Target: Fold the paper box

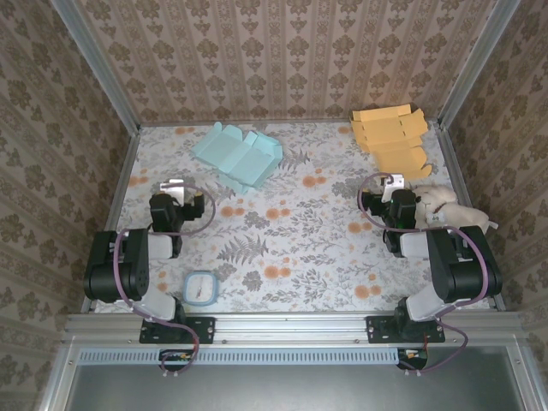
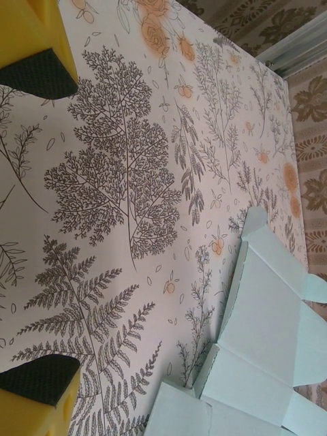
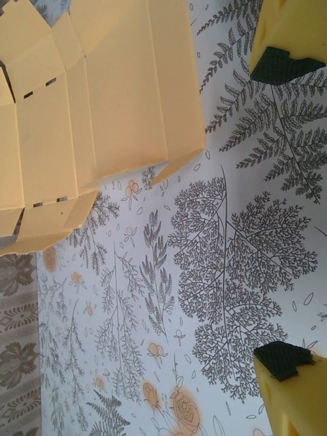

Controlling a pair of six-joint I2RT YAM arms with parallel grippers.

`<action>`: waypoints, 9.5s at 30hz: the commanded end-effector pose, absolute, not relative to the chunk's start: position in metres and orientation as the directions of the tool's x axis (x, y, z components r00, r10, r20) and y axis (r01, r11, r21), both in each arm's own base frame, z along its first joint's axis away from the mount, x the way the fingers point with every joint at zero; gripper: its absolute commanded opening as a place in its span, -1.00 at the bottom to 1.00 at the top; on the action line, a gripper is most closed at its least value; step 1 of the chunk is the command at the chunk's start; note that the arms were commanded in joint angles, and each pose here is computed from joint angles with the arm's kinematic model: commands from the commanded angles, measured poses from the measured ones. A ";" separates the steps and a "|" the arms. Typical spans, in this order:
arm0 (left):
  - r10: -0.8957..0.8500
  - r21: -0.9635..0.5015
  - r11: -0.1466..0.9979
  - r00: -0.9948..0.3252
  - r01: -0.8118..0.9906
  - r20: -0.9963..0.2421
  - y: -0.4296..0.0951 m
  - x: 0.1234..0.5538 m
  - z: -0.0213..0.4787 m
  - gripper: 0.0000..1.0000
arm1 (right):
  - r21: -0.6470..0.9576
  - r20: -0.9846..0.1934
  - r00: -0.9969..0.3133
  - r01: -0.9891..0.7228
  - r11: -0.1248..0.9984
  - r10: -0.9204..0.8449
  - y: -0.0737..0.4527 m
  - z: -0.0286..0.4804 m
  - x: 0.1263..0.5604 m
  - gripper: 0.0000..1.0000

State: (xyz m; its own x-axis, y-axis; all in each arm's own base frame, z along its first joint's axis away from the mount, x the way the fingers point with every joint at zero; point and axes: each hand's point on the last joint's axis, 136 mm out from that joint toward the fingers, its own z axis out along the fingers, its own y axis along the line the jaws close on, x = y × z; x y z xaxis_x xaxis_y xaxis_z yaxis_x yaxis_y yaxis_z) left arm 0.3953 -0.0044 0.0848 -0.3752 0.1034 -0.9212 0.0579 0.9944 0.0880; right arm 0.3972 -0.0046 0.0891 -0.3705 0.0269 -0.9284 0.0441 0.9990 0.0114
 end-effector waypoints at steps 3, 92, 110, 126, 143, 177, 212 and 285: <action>0.086 0.067 0.996 -0.352 0.067 -0.932 -0.006 0.400 0.094 1.00 | 0.027 -0.937 -0.348 0.031 0.999 0.036 -0.003 0.098 0.401 1.00; -0.366 -0.366 0.908 -0.812 -0.204 -0.454 -0.187 0.450 0.050 0.46 | 0.382 -0.748 -0.632 -0.160 0.910 0.203 0.242 0.120 0.438 0.67; -0.368 -0.389 0.907 -0.761 -0.165 -0.534 -0.170 0.422 0.063 0.51 | 0.485 -0.573 -0.787 -0.101 0.869 0.228 0.285 0.049 0.488 0.17; -0.353 -0.406 0.904 -0.770 -0.135 -0.531 -0.177 0.422 0.059 0.52 | 0.623 -0.454 -0.846 -0.076 0.778 0.281 0.308 0.028 0.487 -0.15; -0.357 -0.417 0.899 -0.775 -0.133 -0.522 -0.180 0.424 0.053 0.50 | 0.677 -0.397 -0.867 -0.054 0.734 0.302 0.325 0.018 0.489 -0.21; -0.348 -0.474 0.879 -0.739 -0.043 -0.578 -0.192 0.411 0.103 0.47 | 0.599 -0.522 -0.812 -0.133 0.789 0.260 0.311 0.063 0.493 -1.00; 0.188 0.322 0.667 0.267 0.672 -0.945 -0.263 0.290 0.361 0.61 | -0.317 -0.587 -0.524 -0.552 0.771 -0.617 0.149 0.327 0.303 -1.00; -0.203 -0.466 0.687 -0.469 0.557 -0.859 -0.284 0.252 0.217 -0.18 | -0.357 -0.253 0.053 -0.933 0.043 -0.966 0.243 0.185 0.365 -1.00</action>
State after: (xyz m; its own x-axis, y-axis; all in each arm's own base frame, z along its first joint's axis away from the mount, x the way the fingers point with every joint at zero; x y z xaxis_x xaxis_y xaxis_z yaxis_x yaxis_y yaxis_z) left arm 0.2455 -0.2621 0.2116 -0.4582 -0.1393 -0.8779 0.5395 0.7413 -0.3992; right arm 0.3697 0.2401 0.1840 0.0710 -0.9767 -0.2024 -0.9071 0.0212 -0.4204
